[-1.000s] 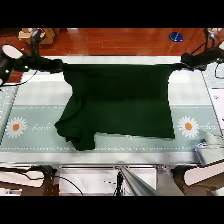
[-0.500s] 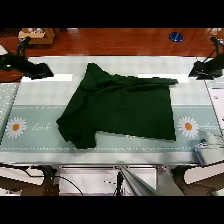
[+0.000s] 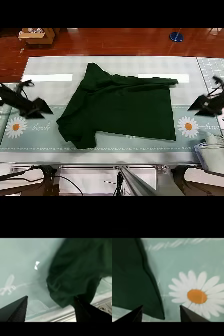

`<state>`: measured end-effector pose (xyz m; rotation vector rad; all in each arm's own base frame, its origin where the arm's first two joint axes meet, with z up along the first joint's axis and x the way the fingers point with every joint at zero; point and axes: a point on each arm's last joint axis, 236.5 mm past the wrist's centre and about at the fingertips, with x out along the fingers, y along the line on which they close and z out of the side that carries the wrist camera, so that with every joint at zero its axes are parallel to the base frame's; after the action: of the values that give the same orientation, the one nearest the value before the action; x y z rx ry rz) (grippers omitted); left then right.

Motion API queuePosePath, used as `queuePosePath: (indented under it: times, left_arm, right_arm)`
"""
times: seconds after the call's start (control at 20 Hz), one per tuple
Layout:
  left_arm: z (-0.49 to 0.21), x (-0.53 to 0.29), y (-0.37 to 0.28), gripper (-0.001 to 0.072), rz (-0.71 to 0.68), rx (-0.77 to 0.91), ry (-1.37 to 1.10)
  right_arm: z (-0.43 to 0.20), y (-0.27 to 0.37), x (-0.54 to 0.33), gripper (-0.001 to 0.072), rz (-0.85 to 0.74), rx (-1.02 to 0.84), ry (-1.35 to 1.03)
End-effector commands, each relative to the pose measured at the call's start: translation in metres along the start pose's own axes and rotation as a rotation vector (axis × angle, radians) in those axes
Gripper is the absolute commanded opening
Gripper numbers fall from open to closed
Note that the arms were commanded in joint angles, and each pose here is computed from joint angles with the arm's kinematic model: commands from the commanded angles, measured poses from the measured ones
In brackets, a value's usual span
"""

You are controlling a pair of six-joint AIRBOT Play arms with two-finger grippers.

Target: Fold the shirts.

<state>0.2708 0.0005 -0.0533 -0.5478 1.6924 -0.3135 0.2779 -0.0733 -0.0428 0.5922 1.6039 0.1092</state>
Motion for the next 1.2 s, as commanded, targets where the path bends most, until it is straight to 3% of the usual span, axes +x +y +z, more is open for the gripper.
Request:
queuePosePath:
  times: [0.0, 0.4, 0.5, 0.55, 0.65, 0.7, 0.85, 1.15]
  left_arm:
    - [-0.035, 0.035, -0.001, 0.0698, -0.061, -0.003, 0.054]
    - [-0.008, 0.064, -0.013, 0.0695, -0.072, 0.023, -0.013]
    - [0.000, 0.076, -0.018, 0.0657, -0.045, 0.053, -0.020]
    - [0.005, 0.082, -0.020, 0.0499, -0.028, 0.055, -0.034]
    - [0.010, 0.086, -0.024, 0.0098, -0.012, 0.062, -0.047]
    - [0.009, 0.086, -0.025, 0.0035, -0.012, 0.065, -0.044]
    - [0.003, 0.083, -0.024, 0.0035, -0.027, 0.052, -0.024]
    - [0.002, 0.081, -0.024, 0.0035, -0.031, 0.054, -0.023]
  right_arm:
    - [-0.037, 0.000, 0.034, 0.0541, 0.053, 0.003, 0.009]
    - [-0.038, 0.009, 0.039, 0.0540, 0.096, -0.004, -0.003]
    - [-0.038, 0.009, 0.039, 0.0540, 0.098, -0.004, 0.001]
    - [-0.040, 0.010, 0.039, 0.0540, 0.102, -0.004, 0.008]
    - [-0.045, 0.012, 0.038, 0.0540, 0.110, -0.004, 0.028]
    - [-0.048, 0.010, 0.039, 0.0540, 0.102, -0.001, 0.040]
    - [-0.080, -0.026, 0.048, 0.0596, -0.027, 0.048, 0.151]
    - [-0.095, -0.010, 0.077, 0.0586, 0.106, 0.129, 0.144]
